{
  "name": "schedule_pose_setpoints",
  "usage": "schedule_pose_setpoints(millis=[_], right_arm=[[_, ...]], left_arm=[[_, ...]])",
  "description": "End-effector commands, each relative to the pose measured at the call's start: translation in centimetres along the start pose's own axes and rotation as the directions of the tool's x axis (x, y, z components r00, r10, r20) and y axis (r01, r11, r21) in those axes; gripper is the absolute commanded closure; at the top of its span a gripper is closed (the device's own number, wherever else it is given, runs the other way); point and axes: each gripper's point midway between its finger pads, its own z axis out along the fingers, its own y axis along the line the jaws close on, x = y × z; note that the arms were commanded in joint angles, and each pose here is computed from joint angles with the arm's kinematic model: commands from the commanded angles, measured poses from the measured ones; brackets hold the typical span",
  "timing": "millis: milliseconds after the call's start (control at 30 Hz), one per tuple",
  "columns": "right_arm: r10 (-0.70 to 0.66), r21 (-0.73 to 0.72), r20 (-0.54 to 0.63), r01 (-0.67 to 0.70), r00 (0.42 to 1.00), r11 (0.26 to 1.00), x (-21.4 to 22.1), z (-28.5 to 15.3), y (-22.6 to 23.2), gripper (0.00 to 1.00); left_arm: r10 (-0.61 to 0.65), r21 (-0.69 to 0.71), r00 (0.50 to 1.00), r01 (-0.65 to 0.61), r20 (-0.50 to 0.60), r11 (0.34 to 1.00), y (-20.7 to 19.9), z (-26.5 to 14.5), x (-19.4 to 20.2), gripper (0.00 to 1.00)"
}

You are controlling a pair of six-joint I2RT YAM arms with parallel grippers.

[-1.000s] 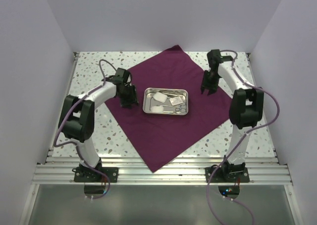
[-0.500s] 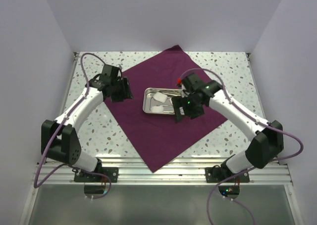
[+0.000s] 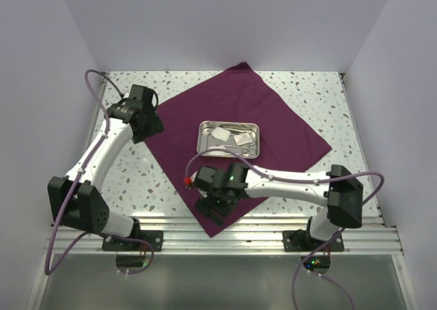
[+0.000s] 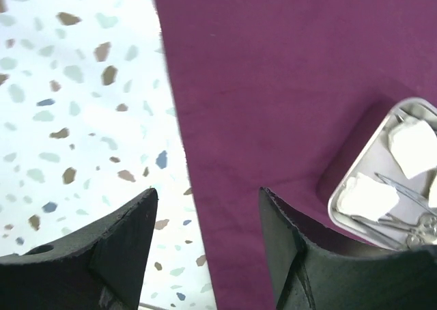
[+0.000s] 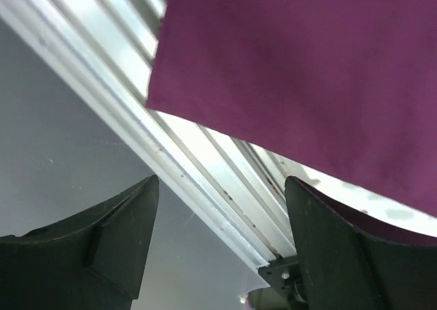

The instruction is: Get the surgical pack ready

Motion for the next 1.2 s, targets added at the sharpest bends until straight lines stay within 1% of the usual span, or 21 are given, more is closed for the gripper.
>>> schedule_pose_setpoints(millis=[0, 33, 100, 233, 300, 367, 433, 500, 533, 600, 667, 700, 733, 767, 800, 833, 900, 933, 967, 1067, 1167], right_arm=[[-0.124, 0.007, 0.024, 0.124, 0.992, 0.992, -0.5, 1.7, 2.3, 0.26], [-0.136, 0.013, -0.001, 0.136, 0.991, 0.991, -0.2, 2.7, 2.4, 0.28], [-0.152, 0.0, 0.003, 0.152, 0.988, 0.988, -0.6, 3.4, 3.0, 0.31], [-0.189, -0.066, 0.019, 0.19, 0.982, 0.98, -1.3, 4.6, 4.8, 0.32], [-0.2, -0.058, -0.004, 0.2, 0.98, 0.978, -1.2, 5.6, 5.0, 0.33], [-0.17, -0.024, 0.009, 0.17, 0.985, 0.985, -1.5, 5.4, 4.5, 0.33], [-0.1, 0.001, 0.033, 0.1, 0.994, 0.995, -2.0, 4.9, 3.5, 0.33], [0.026, 0.015, 0.089, -0.027, 0.996, 1.0, -3.2, 3.6, 1.4, 0.35], [0.058, 0.017, 0.089, -0.06, 0.994, 0.998, -2.9, 3.5, 0.4, 0.37], [0.114, 0.023, 0.136, -0.118, 0.984, 0.993, -3.6, 2.2, -1.6, 0.38], [0.176, 0.04, 0.141, -0.184, 0.974, 0.982, -3.6, 1.6, -3.9, 0.38], [0.211, 0.044, 0.161, -0.221, 0.964, 0.974, -3.8, 0.8, -4.8, 0.38], [0.243, 0.058, 0.166, -0.255, 0.956, 0.965, -3.6, 0.4, -5.8, 0.4], [0.297, 0.085, 0.161, -0.313, 0.941, 0.946, -3.3, -0.1, -7.8, 0.41], [0.329, 0.125, 0.192, -0.355, 0.925, 0.926, -3.2, -1.1, -9.3, 0.43], [0.356, 0.15, 0.201, -0.388, 0.912, 0.909, -3.0, -1.7, -10.6, 0.48], [0.436, 0.207, 0.237, -0.484, 0.868, 0.85, -2.0, -3.6, -13.9, 0.5], [0.462, 0.215, 0.247, -0.513, 0.852, 0.831, -1.6, -4.3, -14.8, 0.5], [0.505, 0.217, 0.266, -0.561, 0.821, 0.799, -1.4, -4.9, -16.3, 0.5], [0.569, 0.178, 0.292, -0.628, 0.769, 0.758, -1.2, -6.2, -18.0, 0.5], [0.584, 0.174, 0.294, -0.643, 0.757, 0.746, -1.1, -6.9, -18.7, 0.49]], left_arm=[[-0.098, -0.117, 0.992, 0.107, 0.081, 0.987, 2.7, -2.1, -1.6, 0.35], [-0.11, -0.124, 0.99, 0.12, 0.084, 0.985, 2.8, -2.2, -1.6, 0.35], [-0.109, -0.133, 0.991, 0.118, 0.075, 0.984, 3.1, -2.3, -1.2, 0.35], [-0.112, -0.16, 0.991, 0.123, 0.076, 0.979, 3.9, -2.5, -0.9, 0.35], [-0.119, -0.176, 0.989, 0.133, 0.089, 0.975, 4.4, -2.8, -1.1, 0.35], [-0.114, -0.167, 0.99, 0.127, 0.088, 0.978, 4.3, -2.7, -1.2, 0.34], [-0.064, -0.108, 0.996, 0.07, 0.055, 0.992, 3.2, -2.3, -1.1, 0.37], [-0.019, -0.065, 1.0, 0.019, 0.003, 0.998, 2.4, -1.6, -0.2, 0.41], [-0.013, -0.048, 1.0, 0.012, -0.007, 0.999, 2.1, -1.4, 0.0, 0.46], [0.014, 0.015, 0.999, -0.014, -0.048, 1.0, 1.0, -1.0, 0.8, 0.51], [0.06, 0.13, 0.997, -0.052, -0.056, 0.99, -0.8, -0.7, 1.2, 0.64], [0.127, 0.234, 0.986, -0.099, -0.107, 0.967, -2.0, -0.6, 2.9, 0.7], [0.139, 0.285, 0.985, -0.105, -0.1, 0.953, -2.9, -0.4, 3.0, 0.89], [0.147, 0.31, 0.982, -0.104, -0.121, 0.945, -3.2, -0.2, 3.7, 0.97], [0.155, 0.353, 0.975, -0.09, -0.16, 0.931, -3.8, -0.2, 4.7, 1.0], [0.156, 0.377, 0.97, -0.075, -0.188, 0.923, -4.1, 0.5, 5.8, 1.0], [0.153, 0.429, 0.948, -0.019, -0.28, 0.903, -4.6, 1.2, 8.5, 1.0], [0.151, 0.455, 0.948, -0.007, -0.281, 0.891, -5.2, 1.5, 8.8, 1.0], [0.14, 0.459, 0.942, 0.016, -0.305, 0.889, -5.5, 1.8, 9.4, 1.0], [0.159, 0.484, 0.916, 0.042, -0.367, 0.874, -6.7, 2.5, 11.6, 1.0], [0.18, 0.488, 0.89, 0.054, -0.418, 0.871, -8.3, 3.4, 13.7, 1.0]])
